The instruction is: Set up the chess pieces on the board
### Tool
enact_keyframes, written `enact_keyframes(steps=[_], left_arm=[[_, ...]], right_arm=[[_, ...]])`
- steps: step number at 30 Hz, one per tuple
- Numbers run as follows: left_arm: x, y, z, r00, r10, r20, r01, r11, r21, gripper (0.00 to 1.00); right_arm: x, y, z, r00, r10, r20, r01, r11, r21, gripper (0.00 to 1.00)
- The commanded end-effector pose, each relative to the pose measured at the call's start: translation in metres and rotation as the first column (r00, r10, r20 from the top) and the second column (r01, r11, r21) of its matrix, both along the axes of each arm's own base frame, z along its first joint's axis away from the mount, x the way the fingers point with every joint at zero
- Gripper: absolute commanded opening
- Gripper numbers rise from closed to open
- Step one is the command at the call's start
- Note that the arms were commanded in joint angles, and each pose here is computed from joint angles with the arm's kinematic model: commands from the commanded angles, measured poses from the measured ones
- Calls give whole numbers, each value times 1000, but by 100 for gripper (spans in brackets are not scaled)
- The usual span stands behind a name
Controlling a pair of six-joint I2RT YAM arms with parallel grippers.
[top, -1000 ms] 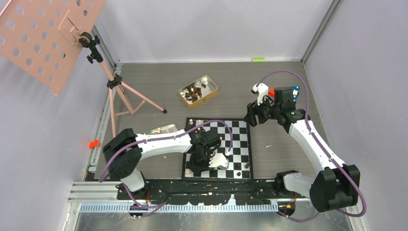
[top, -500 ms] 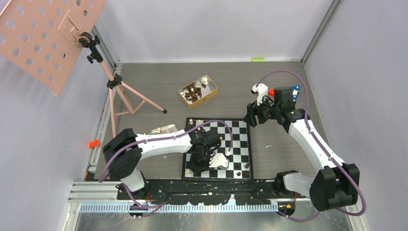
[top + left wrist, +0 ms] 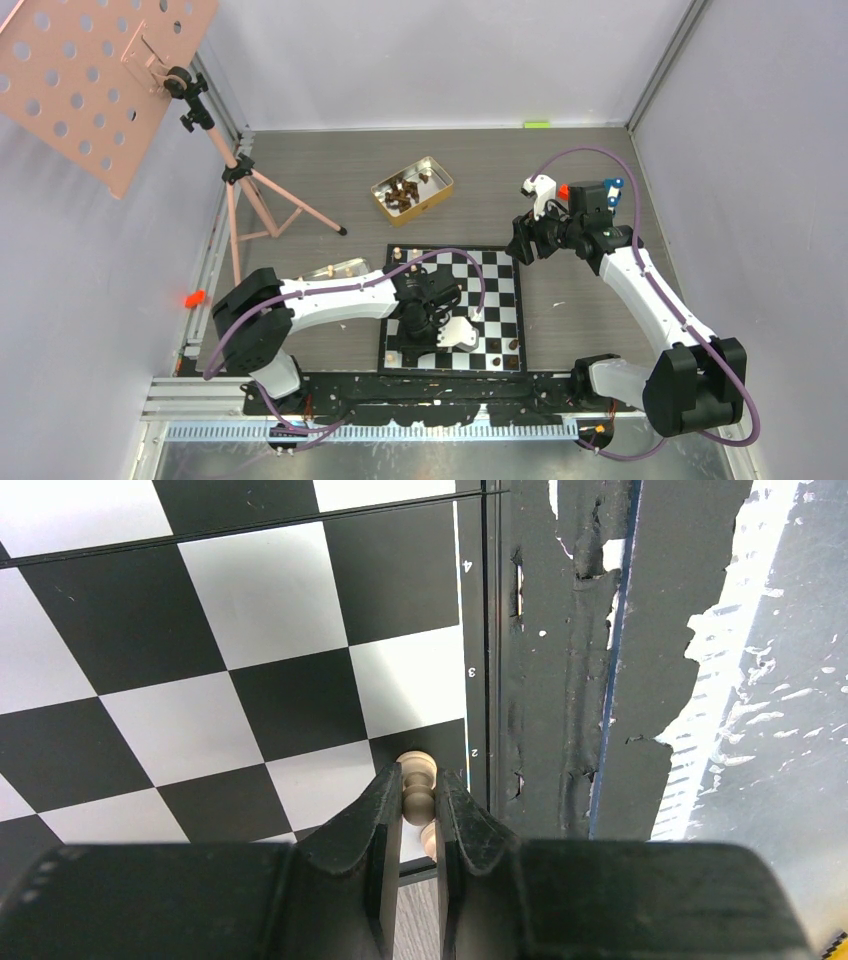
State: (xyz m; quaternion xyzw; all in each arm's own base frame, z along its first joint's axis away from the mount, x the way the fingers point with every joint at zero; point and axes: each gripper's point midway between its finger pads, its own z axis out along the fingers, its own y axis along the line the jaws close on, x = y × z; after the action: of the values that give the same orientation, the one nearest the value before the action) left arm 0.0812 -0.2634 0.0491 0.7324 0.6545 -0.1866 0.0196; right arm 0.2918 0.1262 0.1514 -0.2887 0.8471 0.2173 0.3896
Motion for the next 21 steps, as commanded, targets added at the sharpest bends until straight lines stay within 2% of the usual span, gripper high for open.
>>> enact_keyframes(steps=[1, 8, 11, 18, 21], left_arm=[[0, -6, 6, 1000, -10, 14, 10, 999, -43, 12], [-6, -1, 5, 1000, -18, -10, 18, 999, -33, 12], [-8, 0, 4, 1000, -20, -19, 20, 1000, -24, 16], [-6, 3, 7, 1000, -19, -4, 19, 999, -27, 33], [-3, 3, 10, 1000, -13, 20, 13, 999, -38, 47]], right_arm=[[4, -1, 5, 1000, 5, 27, -5, 1000, -6, 67], [4, -2, 4, 1000, 5, 25, -5, 1000, -8, 67], [4, -2, 4, 1000, 6, 25, -6, 1000, -9, 67], [4, -2, 3, 1000, 6, 23, -6, 1000, -10, 67], [4, -1, 3, 1000, 6, 20, -6, 1000, -9, 67]])
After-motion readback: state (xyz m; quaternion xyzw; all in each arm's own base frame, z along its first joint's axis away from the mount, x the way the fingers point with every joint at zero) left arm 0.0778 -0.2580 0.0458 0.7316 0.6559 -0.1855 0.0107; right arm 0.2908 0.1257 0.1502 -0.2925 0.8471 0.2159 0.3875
